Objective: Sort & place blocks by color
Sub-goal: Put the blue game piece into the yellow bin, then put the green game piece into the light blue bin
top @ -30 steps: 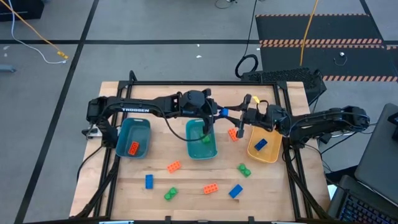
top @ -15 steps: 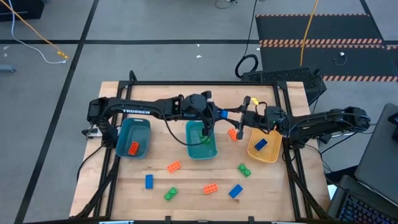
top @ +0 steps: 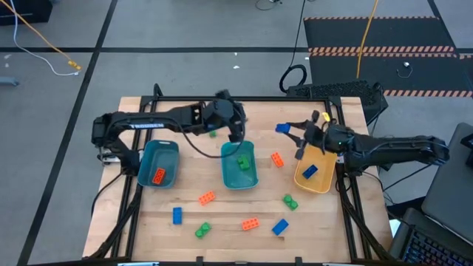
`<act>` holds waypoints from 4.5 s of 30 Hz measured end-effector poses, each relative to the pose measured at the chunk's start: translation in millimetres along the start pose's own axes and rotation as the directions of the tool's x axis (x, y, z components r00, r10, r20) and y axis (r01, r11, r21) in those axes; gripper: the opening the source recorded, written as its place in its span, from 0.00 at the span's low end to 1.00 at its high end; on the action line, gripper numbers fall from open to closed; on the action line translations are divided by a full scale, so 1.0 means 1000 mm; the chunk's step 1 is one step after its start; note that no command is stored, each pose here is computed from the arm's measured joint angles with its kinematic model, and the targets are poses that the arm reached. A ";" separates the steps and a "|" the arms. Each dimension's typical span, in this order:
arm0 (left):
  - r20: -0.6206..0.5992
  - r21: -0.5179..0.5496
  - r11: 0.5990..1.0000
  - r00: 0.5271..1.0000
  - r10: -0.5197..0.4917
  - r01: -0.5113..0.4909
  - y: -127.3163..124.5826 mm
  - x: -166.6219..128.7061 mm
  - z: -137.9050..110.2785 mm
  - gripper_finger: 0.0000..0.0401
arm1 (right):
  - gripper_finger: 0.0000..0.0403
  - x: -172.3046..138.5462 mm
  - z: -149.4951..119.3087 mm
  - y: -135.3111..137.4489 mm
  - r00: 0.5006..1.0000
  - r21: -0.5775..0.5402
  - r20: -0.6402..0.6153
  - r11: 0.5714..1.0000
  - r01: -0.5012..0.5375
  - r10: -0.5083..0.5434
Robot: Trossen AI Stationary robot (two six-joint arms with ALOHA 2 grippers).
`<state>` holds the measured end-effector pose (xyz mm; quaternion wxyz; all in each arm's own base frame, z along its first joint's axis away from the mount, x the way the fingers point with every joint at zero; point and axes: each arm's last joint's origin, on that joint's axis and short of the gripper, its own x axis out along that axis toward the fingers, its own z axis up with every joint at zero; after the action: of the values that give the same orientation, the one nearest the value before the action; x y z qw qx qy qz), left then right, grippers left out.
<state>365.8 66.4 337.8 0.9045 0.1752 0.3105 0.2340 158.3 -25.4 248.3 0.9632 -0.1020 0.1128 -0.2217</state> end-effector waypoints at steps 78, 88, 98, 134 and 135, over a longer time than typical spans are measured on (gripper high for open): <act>-0.711 -0.479 0.855 0.659 -0.245 -0.199 0.038 0.096 -0.186 0.64 | 0.72 0.013 0.003 -0.002 0.934 0.232 -0.341 0.972 -0.031 0.111; -0.813 -0.243 0.960 0.569 -0.123 -0.140 0.030 0.083 -0.184 0.62 | 0.72 0.013 0.003 -0.002 0.933 0.228 -0.342 0.973 -0.032 0.111; -0.805 -0.300 0.913 0.587 -0.086 -0.278 0.048 0.061 -0.155 0.58 | 0.72 0.013 0.003 -0.002 0.934 0.229 -0.341 0.973 -0.032 0.111; -0.904 0.389 0.462 0.428 0.022 0.797 -0.005 0.045 -0.216 0.58 | 0.72 0.011 0.000 0.000 0.918 0.233 -0.369 0.971 -0.059 0.145; -0.901 0.393 0.468 0.434 0.021 0.792 -0.005 0.045 -0.214 0.58 | 0.72 0.011 0.000 0.000 0.918 0.233 -0.369 0.971 -0.059 0.145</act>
<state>261.1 123.2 154.5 0.4957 0.3354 0.7907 -0.1284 167.9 -30.7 246.5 0.9381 0.0551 0.2790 -0.1975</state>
